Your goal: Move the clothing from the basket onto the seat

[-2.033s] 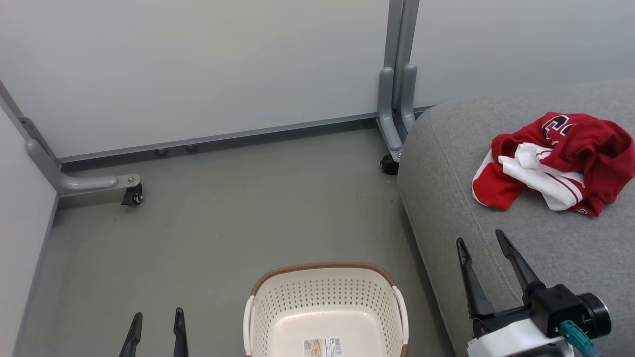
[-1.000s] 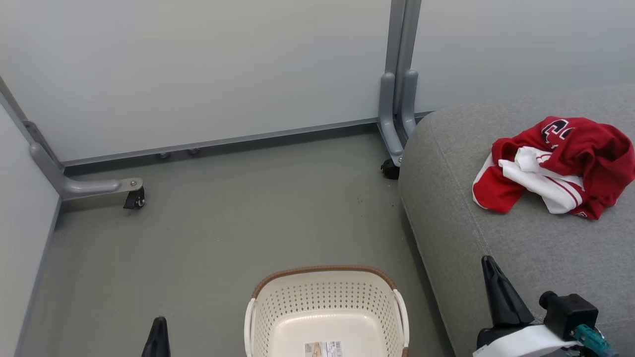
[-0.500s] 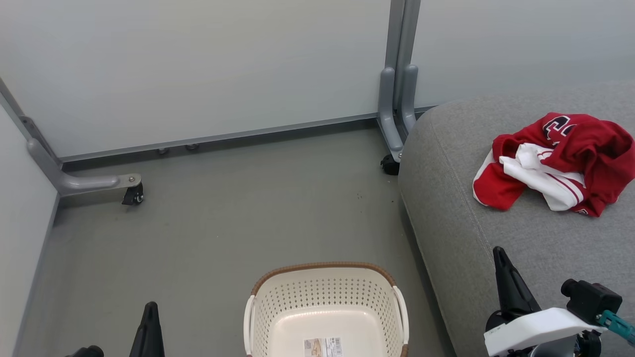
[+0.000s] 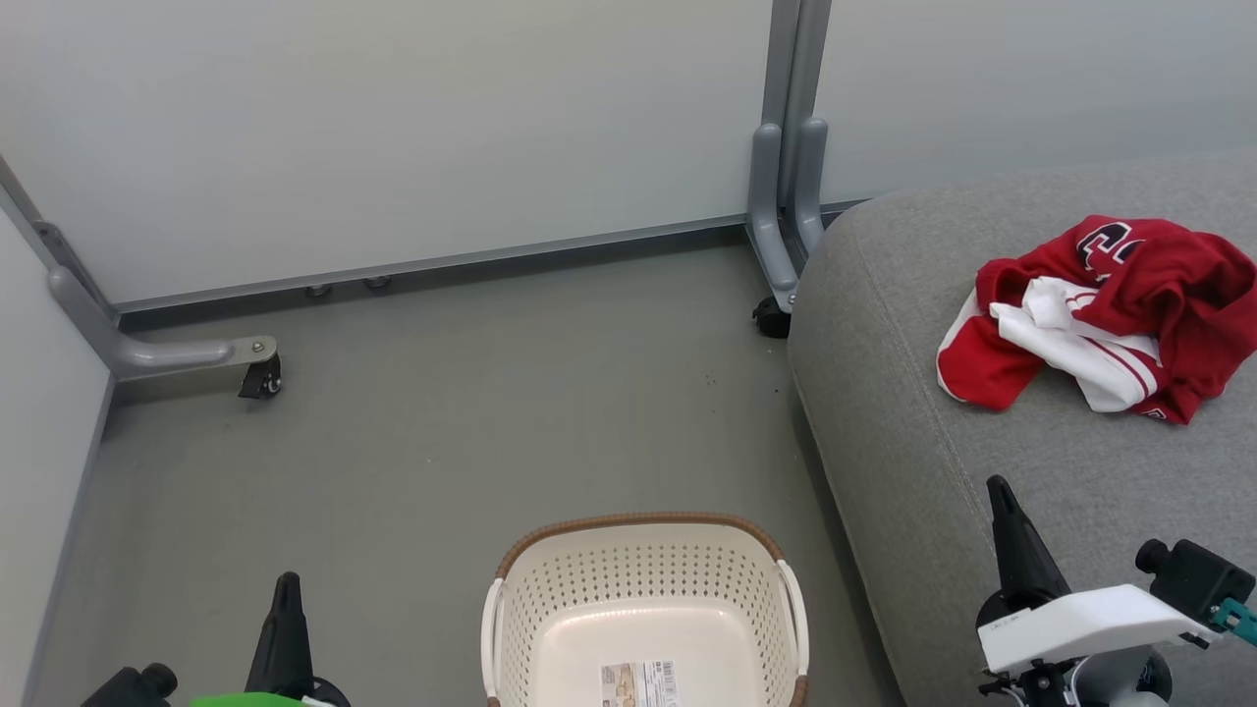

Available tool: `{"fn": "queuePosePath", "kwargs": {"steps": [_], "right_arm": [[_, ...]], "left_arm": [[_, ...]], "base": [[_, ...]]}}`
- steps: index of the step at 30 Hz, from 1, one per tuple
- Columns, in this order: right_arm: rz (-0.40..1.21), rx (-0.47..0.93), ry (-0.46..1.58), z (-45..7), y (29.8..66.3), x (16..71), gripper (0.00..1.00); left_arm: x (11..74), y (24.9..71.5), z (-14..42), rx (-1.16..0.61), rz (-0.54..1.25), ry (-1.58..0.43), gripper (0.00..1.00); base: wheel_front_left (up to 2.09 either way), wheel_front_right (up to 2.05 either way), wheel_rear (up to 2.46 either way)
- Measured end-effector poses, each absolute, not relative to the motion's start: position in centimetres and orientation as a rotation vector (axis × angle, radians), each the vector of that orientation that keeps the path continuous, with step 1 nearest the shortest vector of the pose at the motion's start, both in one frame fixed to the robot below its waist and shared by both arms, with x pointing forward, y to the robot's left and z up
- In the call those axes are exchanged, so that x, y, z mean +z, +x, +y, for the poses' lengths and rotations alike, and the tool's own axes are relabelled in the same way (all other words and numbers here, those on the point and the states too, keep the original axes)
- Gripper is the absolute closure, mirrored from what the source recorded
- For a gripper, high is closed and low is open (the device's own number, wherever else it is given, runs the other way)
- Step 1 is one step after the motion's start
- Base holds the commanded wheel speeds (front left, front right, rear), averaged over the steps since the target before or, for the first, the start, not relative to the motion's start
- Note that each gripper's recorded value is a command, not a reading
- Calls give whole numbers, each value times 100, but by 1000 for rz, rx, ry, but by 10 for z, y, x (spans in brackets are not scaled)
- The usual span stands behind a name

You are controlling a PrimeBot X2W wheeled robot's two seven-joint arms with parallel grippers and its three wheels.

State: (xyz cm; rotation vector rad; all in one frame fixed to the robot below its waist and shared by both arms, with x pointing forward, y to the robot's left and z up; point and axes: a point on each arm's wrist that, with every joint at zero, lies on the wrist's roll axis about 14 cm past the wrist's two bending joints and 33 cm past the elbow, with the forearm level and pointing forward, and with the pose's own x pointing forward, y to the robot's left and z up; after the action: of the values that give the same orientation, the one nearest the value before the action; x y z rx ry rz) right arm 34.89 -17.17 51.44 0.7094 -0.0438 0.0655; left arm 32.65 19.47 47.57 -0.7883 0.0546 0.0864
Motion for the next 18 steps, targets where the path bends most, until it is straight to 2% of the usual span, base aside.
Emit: {"fn": "queuePosePath", "kwargs": {"steps": [18], "right_arm": [[-18, 31, 946, -181, 359, 511, 100]], "left_arm": [[481, 343, 196, 84, 53, -1009, 100]], "base": [[0, 0, 0]]}}
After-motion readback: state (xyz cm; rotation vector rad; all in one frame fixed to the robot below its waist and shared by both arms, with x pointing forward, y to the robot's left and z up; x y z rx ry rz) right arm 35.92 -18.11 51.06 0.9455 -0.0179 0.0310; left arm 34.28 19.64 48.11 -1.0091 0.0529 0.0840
